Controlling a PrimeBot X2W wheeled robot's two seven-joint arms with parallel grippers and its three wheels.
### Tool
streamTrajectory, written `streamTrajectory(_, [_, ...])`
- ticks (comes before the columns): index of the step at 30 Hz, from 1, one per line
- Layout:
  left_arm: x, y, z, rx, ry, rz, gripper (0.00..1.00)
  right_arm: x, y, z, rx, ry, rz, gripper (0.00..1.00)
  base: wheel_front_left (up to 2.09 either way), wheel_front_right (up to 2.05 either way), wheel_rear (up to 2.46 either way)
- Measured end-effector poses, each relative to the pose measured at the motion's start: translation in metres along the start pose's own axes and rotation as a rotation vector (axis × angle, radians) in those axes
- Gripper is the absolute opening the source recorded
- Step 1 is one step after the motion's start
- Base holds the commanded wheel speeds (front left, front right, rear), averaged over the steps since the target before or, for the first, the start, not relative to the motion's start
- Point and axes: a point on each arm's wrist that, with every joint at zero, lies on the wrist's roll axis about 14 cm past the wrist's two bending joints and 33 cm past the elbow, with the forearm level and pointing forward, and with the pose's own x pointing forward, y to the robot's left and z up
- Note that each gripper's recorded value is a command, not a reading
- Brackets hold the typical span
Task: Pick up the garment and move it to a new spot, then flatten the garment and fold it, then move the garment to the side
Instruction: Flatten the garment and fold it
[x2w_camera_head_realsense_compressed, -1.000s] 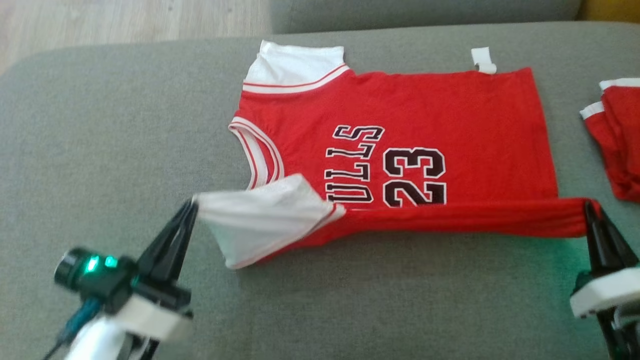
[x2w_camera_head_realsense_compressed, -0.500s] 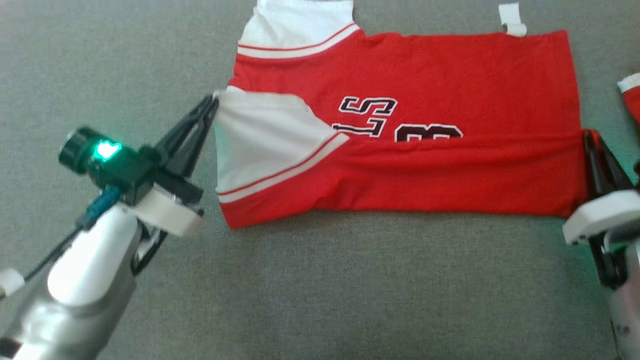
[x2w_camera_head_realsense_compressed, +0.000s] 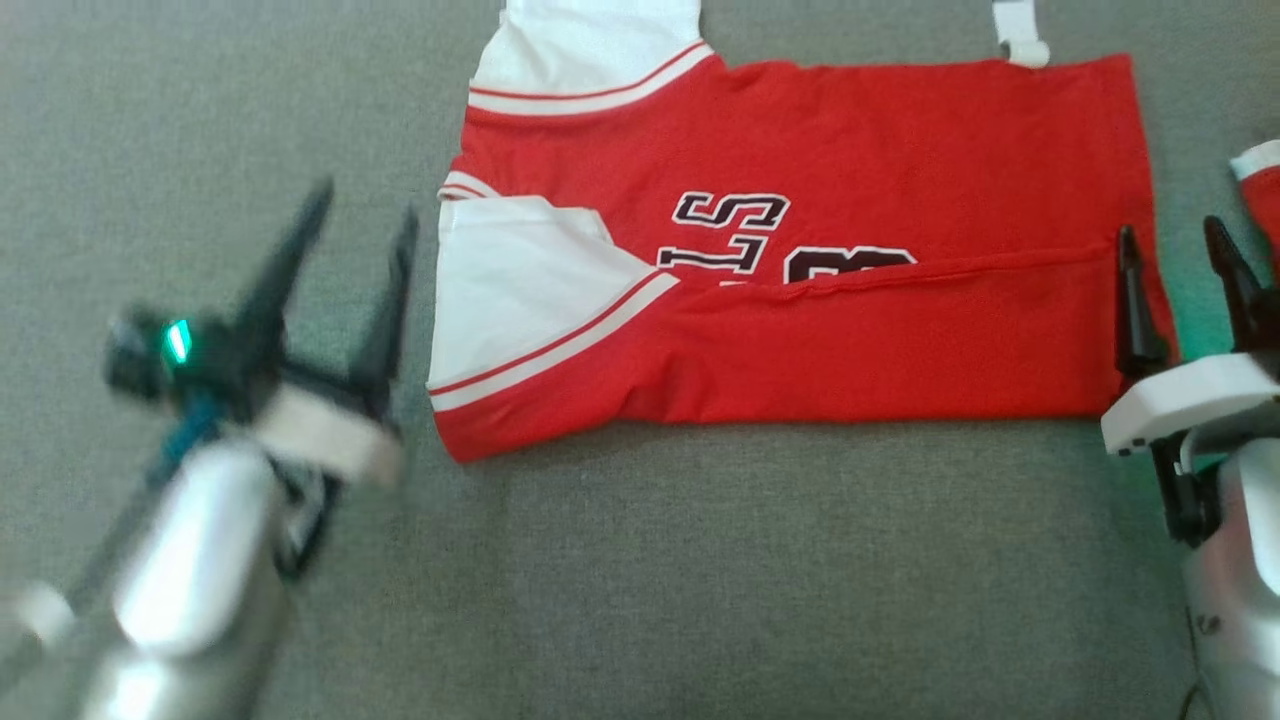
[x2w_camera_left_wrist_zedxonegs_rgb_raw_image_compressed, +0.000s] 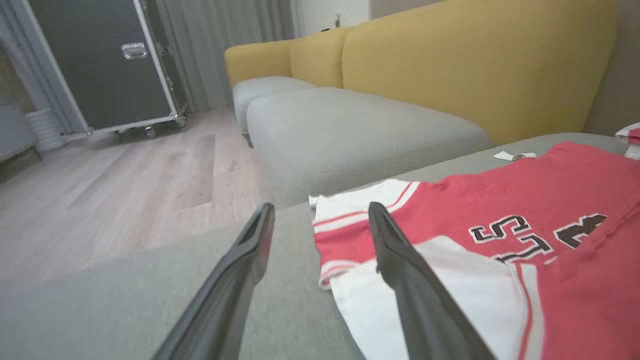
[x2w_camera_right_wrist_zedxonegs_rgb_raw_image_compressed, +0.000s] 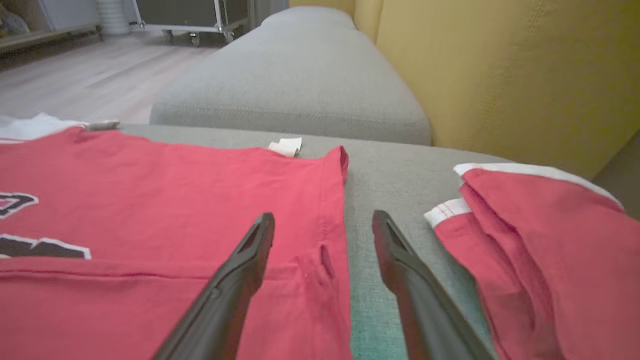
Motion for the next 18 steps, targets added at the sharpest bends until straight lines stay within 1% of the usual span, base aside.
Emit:
streamTrajectory(3, [-0.027, -0.017, -0.029, -0.098, 0.064, 0.041, 1.0, -0.009, -0.005, 0.005, 0.025, -0.029, -0.028, 1.0, 0.0, 0.0, 0.0])
streamTrajectory(5, [-0.052, -0.031, -0.057, -0.164, 0.142, 0.062, 1.0, -0.021, -0.005, -0.003, 0.042, -0.014, -0.044, 1.0, 0.0, 0.0, 0.0])
streamTrajectory(6, [-0.071, -0.04, -0.075, -0.216, 0.195, 0.086, 1.0, -0.033, 0.002, -0.015, 0.071, 0.008, -0.046, 1.0, 0.0, 0.0, 0.0])
streamTrajectory(7, [-0.076, -0.042, -0.08, -0.233, 0.209, 0.097, 1.0, -0.039, 0.006, -0.02, 0.082, 0.021, -0.045, 1.0, 0.0, 0.0, 0.0])
streamTrajectory(9, [-0.079, -0.045, -0.083, -0.254, 0.216, 0.102, 1.0, -0.046, 0.009, -0.026, 0.096, 0.034, -0.048, 1.0, 0.0, 0.0, 0.0])
streamTrajectory(12, [-0.078, -0.053, -0.085, -0.283, 0.221, 0.096, 1.0, -0.049, 0.006, -0.024, 0.097, 0.029, -0.056, 1.0, 0.0, 0.0, 0.0])
streamTrajectory(16, [-0.081, -0.061, -0.099, -0.307, 0.269, 0.079, 1.0, -0.05, 0.002, -0.021, 0.095, 0.015, -0.064, 1.0, 0.0, 0.0, 0.0])
streamTrajectory(18, [-0.085, -0.067, -0.111, -0.314, 0.32, 0.066, 1.0, -0.049, 0.001, -0.019, 0.094, 0.008, -0.066, 1.0, 0.0, 0.0, 0.0])
